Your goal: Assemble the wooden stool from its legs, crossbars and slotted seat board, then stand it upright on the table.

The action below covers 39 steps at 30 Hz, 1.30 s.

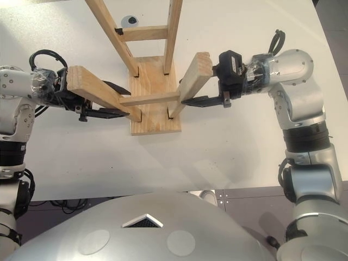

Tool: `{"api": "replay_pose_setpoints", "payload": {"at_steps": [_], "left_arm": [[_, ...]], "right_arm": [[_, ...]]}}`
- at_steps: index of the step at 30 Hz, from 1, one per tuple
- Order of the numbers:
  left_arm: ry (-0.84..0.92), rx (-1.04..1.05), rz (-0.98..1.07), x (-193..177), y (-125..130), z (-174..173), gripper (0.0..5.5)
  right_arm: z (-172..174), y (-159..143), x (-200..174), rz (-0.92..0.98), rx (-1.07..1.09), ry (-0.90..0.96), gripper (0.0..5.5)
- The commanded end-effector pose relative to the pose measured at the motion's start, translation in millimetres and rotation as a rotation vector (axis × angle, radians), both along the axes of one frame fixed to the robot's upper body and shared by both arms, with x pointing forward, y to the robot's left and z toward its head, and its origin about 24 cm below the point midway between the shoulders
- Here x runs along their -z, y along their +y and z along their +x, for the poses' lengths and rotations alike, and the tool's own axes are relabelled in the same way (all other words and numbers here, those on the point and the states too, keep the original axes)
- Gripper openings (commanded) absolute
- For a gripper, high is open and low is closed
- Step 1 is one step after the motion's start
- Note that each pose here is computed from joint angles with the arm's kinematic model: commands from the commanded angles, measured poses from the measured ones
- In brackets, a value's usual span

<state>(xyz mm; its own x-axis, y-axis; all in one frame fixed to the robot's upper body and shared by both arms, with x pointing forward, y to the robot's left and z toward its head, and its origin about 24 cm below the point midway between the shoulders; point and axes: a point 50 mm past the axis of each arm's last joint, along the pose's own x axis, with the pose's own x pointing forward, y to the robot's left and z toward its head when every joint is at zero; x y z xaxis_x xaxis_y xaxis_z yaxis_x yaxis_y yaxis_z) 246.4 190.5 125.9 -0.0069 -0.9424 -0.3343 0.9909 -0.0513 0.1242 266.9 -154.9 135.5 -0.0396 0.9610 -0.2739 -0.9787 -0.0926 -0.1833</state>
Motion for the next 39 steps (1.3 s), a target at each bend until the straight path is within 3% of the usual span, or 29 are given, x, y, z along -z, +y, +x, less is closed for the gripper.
{"api": "replay_pose_setpoints", "payload": {"at_steps": [1, 5, 10, 13, 18, 22, 29, 32, 34, 35, 37, 39], "left_arm": [[0.092, 0.116, 0.329, 14.6, -29.9, -13.6, 2.12], [0.17, 0.084, 0.351, 29.2, -39.6, -24.8, 2.12], [0.377, -0.023, 0.288, 77.6, -15.8, -39.1, 2.12], [0.448, -0.081, 0.186, 104.1, -3.2, -50.7, 2.12], [0.506, -0.158, 0.219, 137.4, 12.3, -67.3, 2.07], [0.504, -0.203, 0.214, 142.8, 19.5, -64.7, 2.04], [0.384, -0.089, 0.253, 132.8, 13.0, -64.0, 2.04], [0.341, -0.13, 0.227, 126.0, 12.0, -56.8, 2.04], [0.28, -0.233, 0.151, 111.9, 8.0, -40.6, 2.04], [0.26, -0.266, 0.111, 102.6, 6.5, -33.8, 2.04], [0.24, -0.298, 0.054, 87.3, 4.3, -25.1, 2.55], [0.217, -0.314, 0.052, 79.8, 0.6, -23.3, 2.9]], "right_arm": [[1.3, 22.4, 45.4, -0.485, 0.009, -0.123, 2.05], [7.5, 47.4, 52.2, -0.632, 0.054, -0.086, 2.05], [-17.7, 74.5, 88.1, -0.663, -0.056, 0.176, 2.05], [-28.1, 71.7, 109.5, -0.689, -0.066, 0.293, 2.05], [-51.9, 59.0, 144.3, -0.716, -0.035, 0.52, 2.05], [-71.9, 36.4, 168.6, -0.671, 0.058, 0.753, 2.05], [-110.6, 19.6, 195.0, -0.668, 0.131, 0.865, 2.05], [-93.3, 32.0, 168.3, -0.477, 0.167, 0.812, 2.05], [-63.0, 42.1, 117.9, -0.215, 0.22, 0.712, 2.05], [-47.9, 41.6, 89.5, -0.1, 0.259, 0.651, 2.42], [-25.2, 25.0, 43.5, 0.01, 0.352, 0.515, 2.84], [-18.7, -7.8, 25.7, -0.067, 0.459, 0.389, 3.26]]}}
